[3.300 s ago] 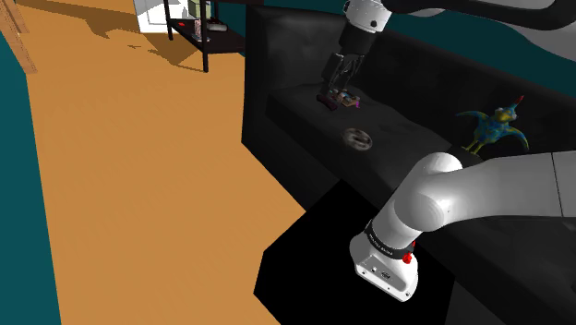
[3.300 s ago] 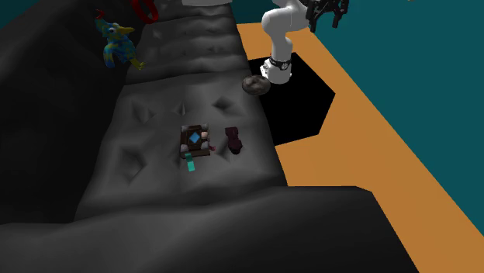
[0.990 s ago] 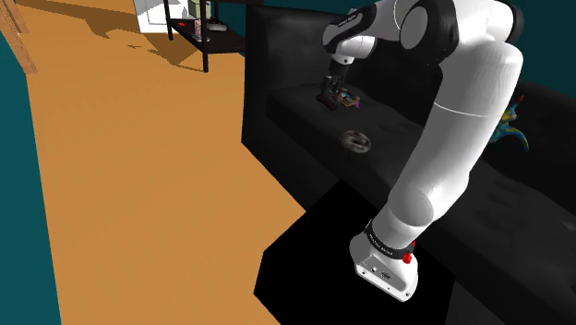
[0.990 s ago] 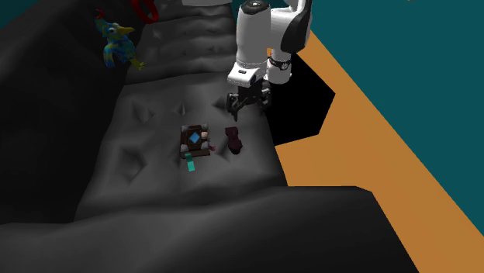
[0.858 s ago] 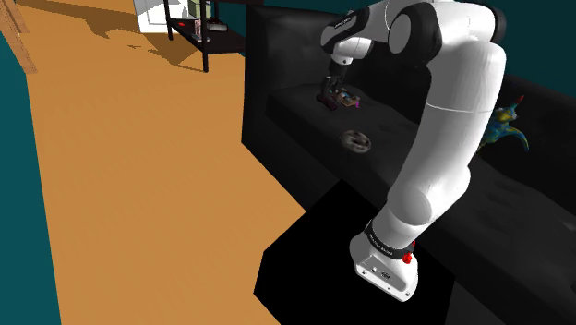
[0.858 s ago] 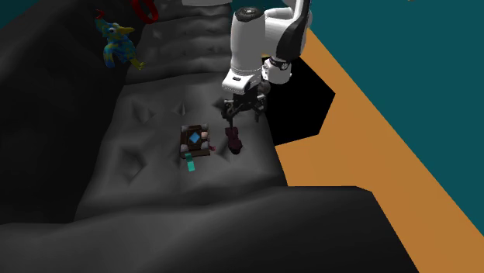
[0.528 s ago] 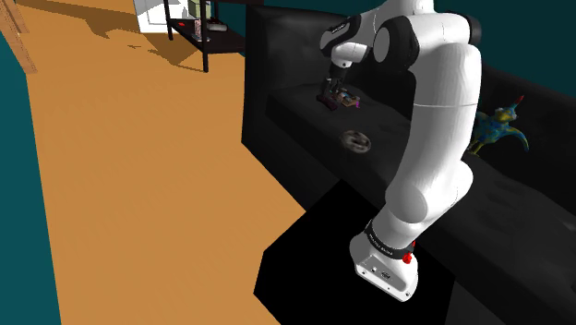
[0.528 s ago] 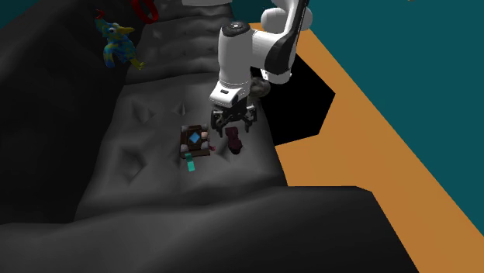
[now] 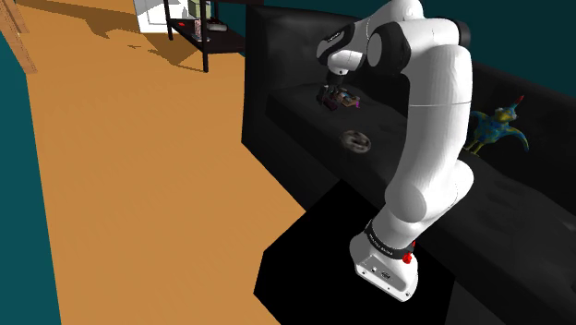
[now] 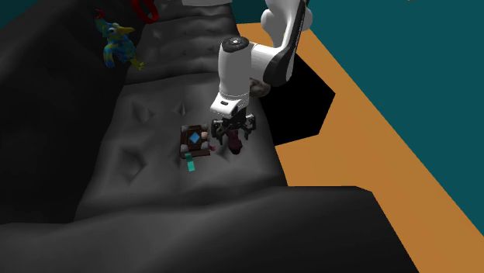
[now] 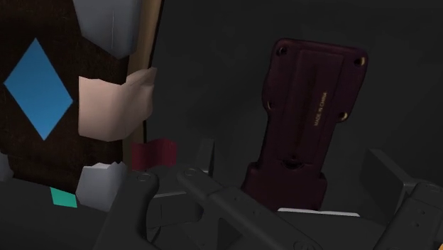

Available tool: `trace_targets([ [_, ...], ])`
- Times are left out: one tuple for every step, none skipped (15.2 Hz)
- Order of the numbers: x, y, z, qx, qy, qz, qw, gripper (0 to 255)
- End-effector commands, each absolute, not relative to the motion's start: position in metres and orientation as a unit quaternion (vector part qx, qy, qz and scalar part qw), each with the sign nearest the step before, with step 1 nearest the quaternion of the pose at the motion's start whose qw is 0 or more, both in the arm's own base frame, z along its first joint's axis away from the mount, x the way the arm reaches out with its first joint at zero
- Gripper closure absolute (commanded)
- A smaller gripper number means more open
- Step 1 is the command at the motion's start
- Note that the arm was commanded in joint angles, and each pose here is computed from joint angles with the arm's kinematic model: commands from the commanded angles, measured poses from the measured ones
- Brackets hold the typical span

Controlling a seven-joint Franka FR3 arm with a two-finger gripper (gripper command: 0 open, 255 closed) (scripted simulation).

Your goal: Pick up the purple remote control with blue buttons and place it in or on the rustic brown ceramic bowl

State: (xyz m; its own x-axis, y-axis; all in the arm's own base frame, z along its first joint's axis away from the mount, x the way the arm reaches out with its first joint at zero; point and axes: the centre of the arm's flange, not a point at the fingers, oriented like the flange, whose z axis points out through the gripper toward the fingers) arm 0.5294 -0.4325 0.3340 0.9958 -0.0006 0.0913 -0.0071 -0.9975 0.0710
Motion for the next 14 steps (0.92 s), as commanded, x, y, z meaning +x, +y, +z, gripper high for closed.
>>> trace_targets([
  [0.5293, -0.4330, 0.3329, 0.998, -0.002, 0.046, 0.036, 0],
  [0.5293, -0.4330, 0.3329, 0.998, -0.002, 0.046, 0.036, 0],
  [0.5293, -0.4330, 0.3329, 0.998, -0.002, 0.046, 0.036, 0],
  [0.5293, -0.4330, 0.3329, 0.998, -0.002, 0.046, 0.036, 0],
  [0.5293, -0.4329, 0.3330, 0.998, -0.002, 0.046, 0.036, 0],
  [0.5293, -0.4329, 0.3330, 0.998, -0.002, 0.046, 0.036, 255],
  [0.5293, -0.4329, 0.3330, 0.998, -0.002, 0.046, 0.036, 255],
  [0.5293, -0.4329, 0.3330, 0.998, -0.002, 0.046, 0.036, 255],
  [0.5292, -0.4330, 0.3330, 0.998, -0.002, 0.046, 0.036, 255],
  [0.5292, -0.4330, 0.3330, 0.998, -0.002, 0.046, 0.036, 255],
  [0.5293, -0.4330, 0.3330, 0.998, -0.002, 0.046, 0.036, 255],
  [0.5293, -0.4330, 0.3330, 0.998, -0.002, 0.046, 0.036, 255],
  [0.5293, -0.4330, 0.3331, 0.998, -0.002, 0.046, 0.036, 255],
  [0.5293, -0.4330, 0.3331, 0.998, -0.002, 0.046, 0.036, 255],
])
